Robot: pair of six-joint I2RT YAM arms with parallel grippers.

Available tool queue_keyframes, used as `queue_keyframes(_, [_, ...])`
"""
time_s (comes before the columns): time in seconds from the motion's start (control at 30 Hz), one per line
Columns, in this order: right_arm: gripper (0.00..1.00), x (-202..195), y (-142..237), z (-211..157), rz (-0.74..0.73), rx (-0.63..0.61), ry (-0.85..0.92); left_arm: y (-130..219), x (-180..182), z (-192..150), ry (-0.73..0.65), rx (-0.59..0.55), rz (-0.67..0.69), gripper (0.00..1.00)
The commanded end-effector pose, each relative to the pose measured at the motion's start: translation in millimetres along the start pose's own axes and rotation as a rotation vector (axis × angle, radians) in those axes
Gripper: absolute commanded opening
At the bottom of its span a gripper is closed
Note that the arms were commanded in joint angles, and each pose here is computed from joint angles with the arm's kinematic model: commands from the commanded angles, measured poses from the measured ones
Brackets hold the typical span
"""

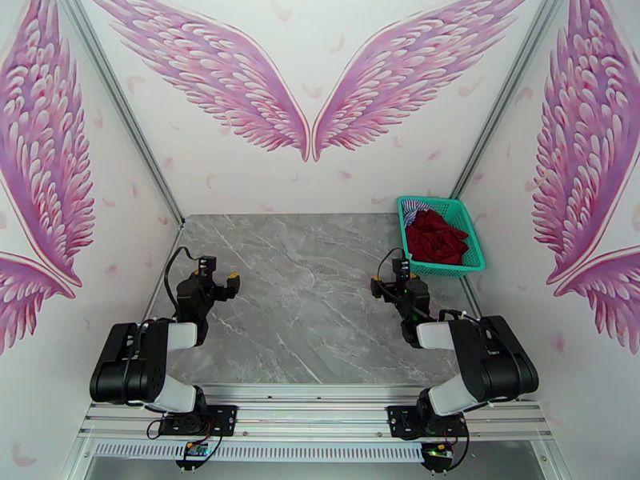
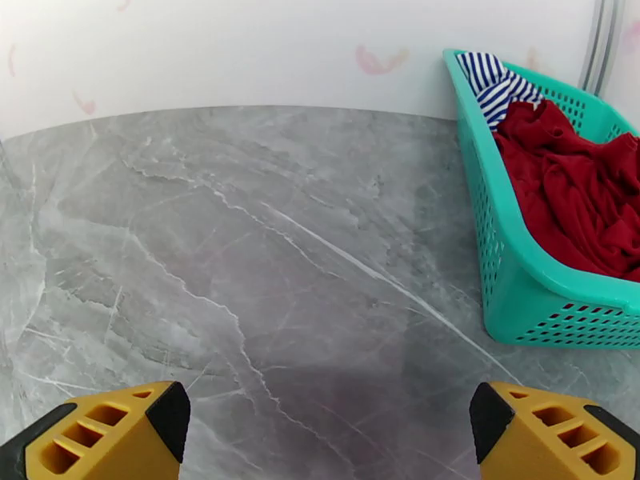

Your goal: Fold and stack the mixed laundry pile

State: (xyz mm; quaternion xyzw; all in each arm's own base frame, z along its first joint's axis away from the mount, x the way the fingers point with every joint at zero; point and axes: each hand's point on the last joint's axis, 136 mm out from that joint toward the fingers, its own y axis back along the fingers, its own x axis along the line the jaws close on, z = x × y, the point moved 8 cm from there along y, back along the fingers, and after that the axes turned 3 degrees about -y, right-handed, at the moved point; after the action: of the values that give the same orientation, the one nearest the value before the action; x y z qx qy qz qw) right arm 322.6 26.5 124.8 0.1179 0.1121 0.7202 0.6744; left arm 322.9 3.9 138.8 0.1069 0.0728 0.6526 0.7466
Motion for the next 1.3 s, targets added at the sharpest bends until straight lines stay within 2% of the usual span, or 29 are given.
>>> queue_keyframes(0.0, [0.99, -1, -3, 7, 0.007, -0.012, -0.006, 0, 6, -4, 0.024, 0.016, 0.056, 0.99])
queue_keyframes(0.27, [0.99, -2, -4, 8, 0.012, -0.012, -0.015, -3, 11, -4, 0.041, 0.042, 0.122, 0.99])
queue_keyframes(1.17, [0.99, 0, -1, 9, -0.001, -0.026, 0.003, -2, 6, -2, 0.015, 0.044, 0.19, 0.99])
queue_keyframes(1.23, [0.99, 6, 7, 17, 0.003, -0.036, 0.034, -5, -2, 16, -0.033, 0.071, 0.161, 0.99])
queue_keyframes(1.27, [0.99, 7, 11, 22, -0.004, -0.016, 0.037, -5, -7, 20, -0.052, 0.128, 0.156, 0.99])
